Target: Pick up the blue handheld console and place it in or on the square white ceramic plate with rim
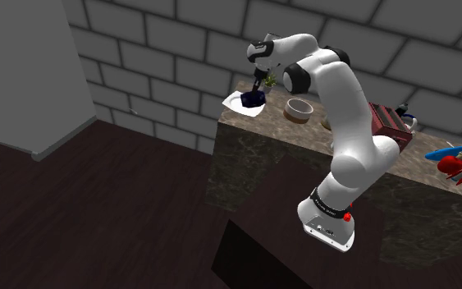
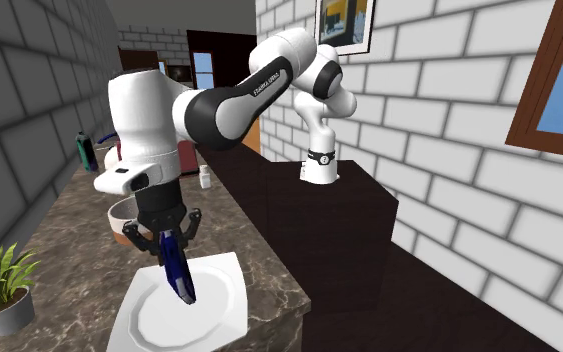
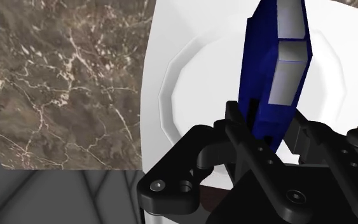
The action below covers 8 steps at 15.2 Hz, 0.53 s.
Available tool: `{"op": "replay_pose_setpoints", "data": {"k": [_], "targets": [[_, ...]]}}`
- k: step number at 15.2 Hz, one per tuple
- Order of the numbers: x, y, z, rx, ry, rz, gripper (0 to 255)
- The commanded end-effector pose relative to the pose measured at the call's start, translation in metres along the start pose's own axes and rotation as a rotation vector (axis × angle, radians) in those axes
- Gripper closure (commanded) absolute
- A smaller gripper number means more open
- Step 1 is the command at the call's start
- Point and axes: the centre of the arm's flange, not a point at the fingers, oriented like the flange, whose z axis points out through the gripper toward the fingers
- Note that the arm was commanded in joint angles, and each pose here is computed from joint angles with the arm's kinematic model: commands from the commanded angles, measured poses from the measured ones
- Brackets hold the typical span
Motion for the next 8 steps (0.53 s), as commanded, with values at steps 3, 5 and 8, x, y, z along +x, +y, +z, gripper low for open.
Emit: {"op": "replay_pose_setpoints", "data": {"k": [3,5,8], "targets": [[0.0023,-0.003,0.0124,0.01,-0.002,-0.003,255],[0.0023,-0.003,0.0124,0.01,-0.002,-0.003,255],[0.0027,-0.0037,0.0125,0.01,-0.001,-0.003,0]]}}
